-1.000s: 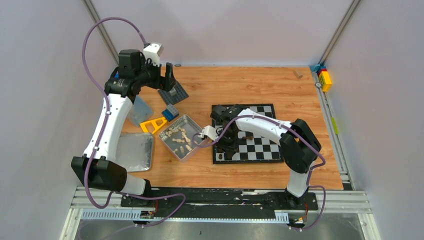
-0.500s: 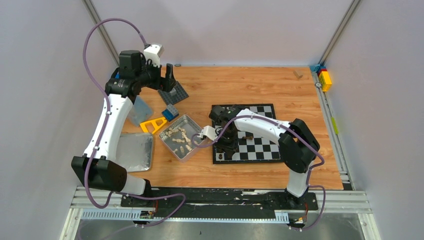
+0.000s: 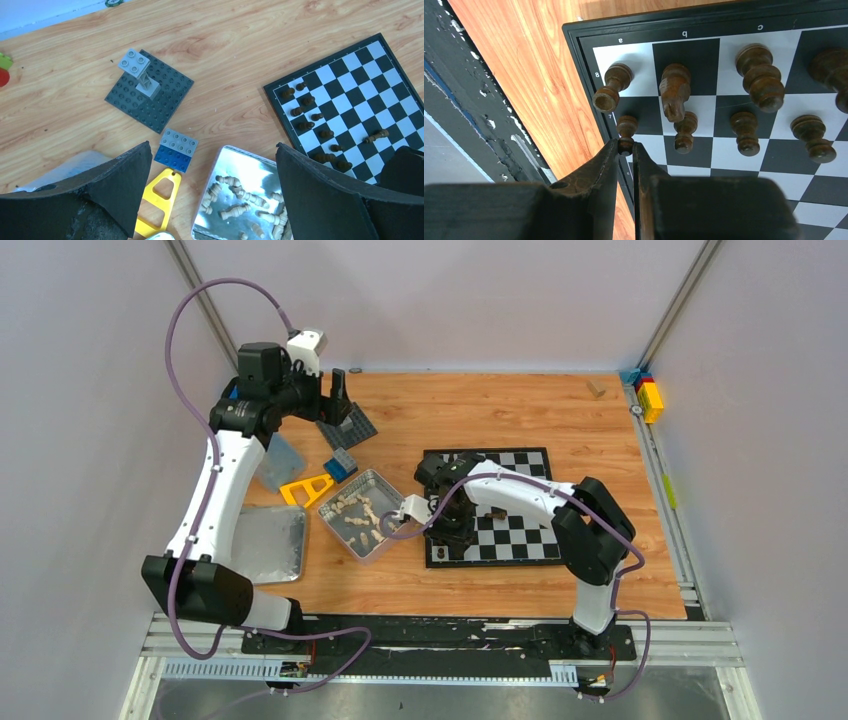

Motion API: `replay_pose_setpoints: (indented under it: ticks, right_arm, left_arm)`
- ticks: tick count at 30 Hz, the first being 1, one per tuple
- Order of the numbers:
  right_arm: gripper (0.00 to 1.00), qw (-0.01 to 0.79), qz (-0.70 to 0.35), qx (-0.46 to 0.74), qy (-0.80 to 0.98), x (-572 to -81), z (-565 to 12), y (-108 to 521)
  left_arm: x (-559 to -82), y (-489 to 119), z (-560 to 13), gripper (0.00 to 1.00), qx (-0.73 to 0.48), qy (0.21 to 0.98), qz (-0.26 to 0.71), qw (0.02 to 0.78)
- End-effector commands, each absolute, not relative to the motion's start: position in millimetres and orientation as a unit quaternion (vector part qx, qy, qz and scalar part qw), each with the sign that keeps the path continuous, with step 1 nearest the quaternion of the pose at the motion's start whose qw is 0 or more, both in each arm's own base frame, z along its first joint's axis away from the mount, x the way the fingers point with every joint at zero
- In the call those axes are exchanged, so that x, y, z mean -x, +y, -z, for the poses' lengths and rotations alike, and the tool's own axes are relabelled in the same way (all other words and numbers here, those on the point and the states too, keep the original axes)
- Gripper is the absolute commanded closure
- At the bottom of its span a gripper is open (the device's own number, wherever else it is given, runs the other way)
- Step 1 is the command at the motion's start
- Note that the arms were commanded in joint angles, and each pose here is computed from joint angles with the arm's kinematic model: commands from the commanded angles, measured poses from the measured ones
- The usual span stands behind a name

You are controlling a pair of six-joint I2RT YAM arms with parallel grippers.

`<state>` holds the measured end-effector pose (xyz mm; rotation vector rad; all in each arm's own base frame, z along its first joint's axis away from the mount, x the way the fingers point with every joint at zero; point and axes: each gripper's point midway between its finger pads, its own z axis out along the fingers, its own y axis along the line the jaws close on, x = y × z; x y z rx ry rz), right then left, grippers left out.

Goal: Set up the chess pieces on the board
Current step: Place the chess piece on the chessboard.

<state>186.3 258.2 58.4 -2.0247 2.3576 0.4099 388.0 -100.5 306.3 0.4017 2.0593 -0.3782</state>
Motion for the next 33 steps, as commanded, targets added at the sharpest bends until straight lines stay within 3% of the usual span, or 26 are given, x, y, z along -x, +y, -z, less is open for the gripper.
replay_pose_setpoints:
  ticks: [1,17,33]
  right_arm:
    - [0.94,0.017,-0.123,0.646,0.753,-193,-58,266]
    - [0.79,0.025,-0.124,0.635,0.762,-192,-58,271]
    - [0.47,0.090,-0.120,0.622,0.769,-199,-101,268]
  left_arm:
    - [-383,-97,-328,0.00,-0.171,0.826,0.149,0.516]
    - [-380,-98,-329,0.00,-0.173,0.823,0.153,0.520]
    - [-378,-98,-332,0.00,-0.175,0.819,0.152,0.525]
